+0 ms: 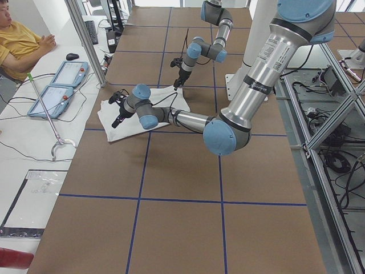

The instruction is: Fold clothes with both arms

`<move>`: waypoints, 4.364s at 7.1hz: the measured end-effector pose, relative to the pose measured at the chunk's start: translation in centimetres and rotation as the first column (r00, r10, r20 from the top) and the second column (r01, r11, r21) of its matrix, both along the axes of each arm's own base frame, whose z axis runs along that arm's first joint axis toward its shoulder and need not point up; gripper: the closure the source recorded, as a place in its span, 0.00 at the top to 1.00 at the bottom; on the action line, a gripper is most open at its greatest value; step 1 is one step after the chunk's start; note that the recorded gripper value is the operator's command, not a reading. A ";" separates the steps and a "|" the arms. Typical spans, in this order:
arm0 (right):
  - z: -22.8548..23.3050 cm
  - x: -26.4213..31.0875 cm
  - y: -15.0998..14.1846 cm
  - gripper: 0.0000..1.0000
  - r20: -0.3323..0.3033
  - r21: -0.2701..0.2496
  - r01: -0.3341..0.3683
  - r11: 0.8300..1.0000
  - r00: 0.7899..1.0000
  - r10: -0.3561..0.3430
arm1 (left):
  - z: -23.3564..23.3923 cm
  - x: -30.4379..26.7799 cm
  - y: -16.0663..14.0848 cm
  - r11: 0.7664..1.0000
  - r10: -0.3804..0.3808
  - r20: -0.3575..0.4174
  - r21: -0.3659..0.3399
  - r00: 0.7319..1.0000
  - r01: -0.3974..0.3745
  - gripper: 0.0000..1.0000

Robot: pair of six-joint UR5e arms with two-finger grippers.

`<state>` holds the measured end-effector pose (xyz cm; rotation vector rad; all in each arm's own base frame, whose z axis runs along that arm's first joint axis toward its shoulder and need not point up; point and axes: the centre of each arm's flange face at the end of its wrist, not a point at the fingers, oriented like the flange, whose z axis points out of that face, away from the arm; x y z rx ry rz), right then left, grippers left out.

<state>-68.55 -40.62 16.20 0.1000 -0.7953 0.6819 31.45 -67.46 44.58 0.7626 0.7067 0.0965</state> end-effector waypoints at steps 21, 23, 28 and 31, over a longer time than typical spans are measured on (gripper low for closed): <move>9.1 14.4 -0.1 0.00 -0.075 0.160 0.100 0.982 0.993 -0.089 | 1.9 -0.5 1.4 1.000 0.007 -0.008 0.011 1.000 -0.007 1.00; 9.4 16.9 4.1 0.00 -0.096 0.167 0.130 0.977 0.989 -0.115 | 1.8 -0.5 1.4 1.000 0.007 -0.009 0.011 1.000 -0.007 1.00; 3.7 11.6 16.2 0.00 -0.108 0.140 0.144 0.980 0.986 -0.129 | 1.8 -0.5 1.5 1.000 0.006 -0.010 0.012 1.000 -0.006 1.00; 3.1 10.9 17.7 1.00 -0.123 0.144 0.169 0.975 0.981 -0.151 | 1.8 -0.5 1.7 1.000 0.008 -0.011 0.012 1.000 -0.007 1.00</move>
